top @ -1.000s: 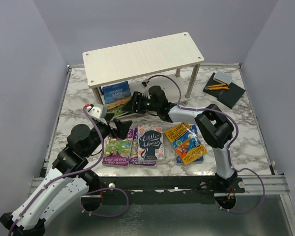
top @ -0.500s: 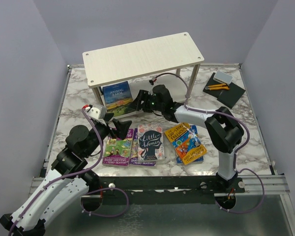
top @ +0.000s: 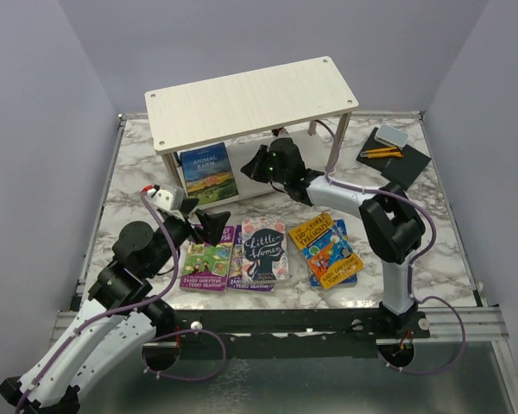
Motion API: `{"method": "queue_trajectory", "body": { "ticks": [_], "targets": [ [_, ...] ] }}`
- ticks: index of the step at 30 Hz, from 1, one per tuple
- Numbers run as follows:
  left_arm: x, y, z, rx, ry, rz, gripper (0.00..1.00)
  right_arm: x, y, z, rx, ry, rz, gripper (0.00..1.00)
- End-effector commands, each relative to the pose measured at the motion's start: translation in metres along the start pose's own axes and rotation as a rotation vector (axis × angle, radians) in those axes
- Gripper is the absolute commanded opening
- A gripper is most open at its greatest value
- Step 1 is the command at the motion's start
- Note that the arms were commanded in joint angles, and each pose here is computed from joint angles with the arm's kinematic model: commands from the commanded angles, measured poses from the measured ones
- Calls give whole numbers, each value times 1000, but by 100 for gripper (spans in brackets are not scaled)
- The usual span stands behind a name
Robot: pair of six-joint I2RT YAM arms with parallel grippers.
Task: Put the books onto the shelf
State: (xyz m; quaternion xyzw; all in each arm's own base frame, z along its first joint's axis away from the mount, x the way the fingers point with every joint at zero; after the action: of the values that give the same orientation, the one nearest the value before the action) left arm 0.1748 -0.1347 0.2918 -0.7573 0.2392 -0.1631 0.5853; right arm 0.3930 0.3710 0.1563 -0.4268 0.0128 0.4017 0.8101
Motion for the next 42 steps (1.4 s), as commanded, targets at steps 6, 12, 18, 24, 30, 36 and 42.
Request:
{"method": "queue_trajectory", "body": {
  "ticks": [6,12,18,24,30,36,42],
  "targets": [
    [0,1,1,11,1,5,99,39,-17,-24,26,121,-99,1],
    [-1,1,1,12,0,4,99,59,-17,-31,61,126,-128,1],
    [-2,0,2,12,-3,0,99,74,-15,-23,68,65,-113,1],
    [-1,1,1,13,1,4,99,80,-15,-16,61,16,-106,0],
    [0,2,1,10,1,10,99,84,-13,-8,51,-43,-77,1],
    [2,4,1,12,3,21,99,89,-8,-9,52,-48,-57,1],
    [3,5,1,16,2,25,99,94,-4,-8,52,-58,-40,1]
  ]
}}
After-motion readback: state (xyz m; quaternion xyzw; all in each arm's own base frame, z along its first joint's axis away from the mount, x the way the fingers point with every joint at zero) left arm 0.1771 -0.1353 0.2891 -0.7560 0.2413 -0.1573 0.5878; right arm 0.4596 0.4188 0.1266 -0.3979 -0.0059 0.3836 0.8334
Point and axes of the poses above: each gripper's point midway between its finger pads, its own x axis out along the fingers, its own z axis along the line the jaws close on, y = z × x, the point moved 4 cm from there along -x, back along the fingers, and after that the axes turned 1 degree about -x, right-handed, at the moved point
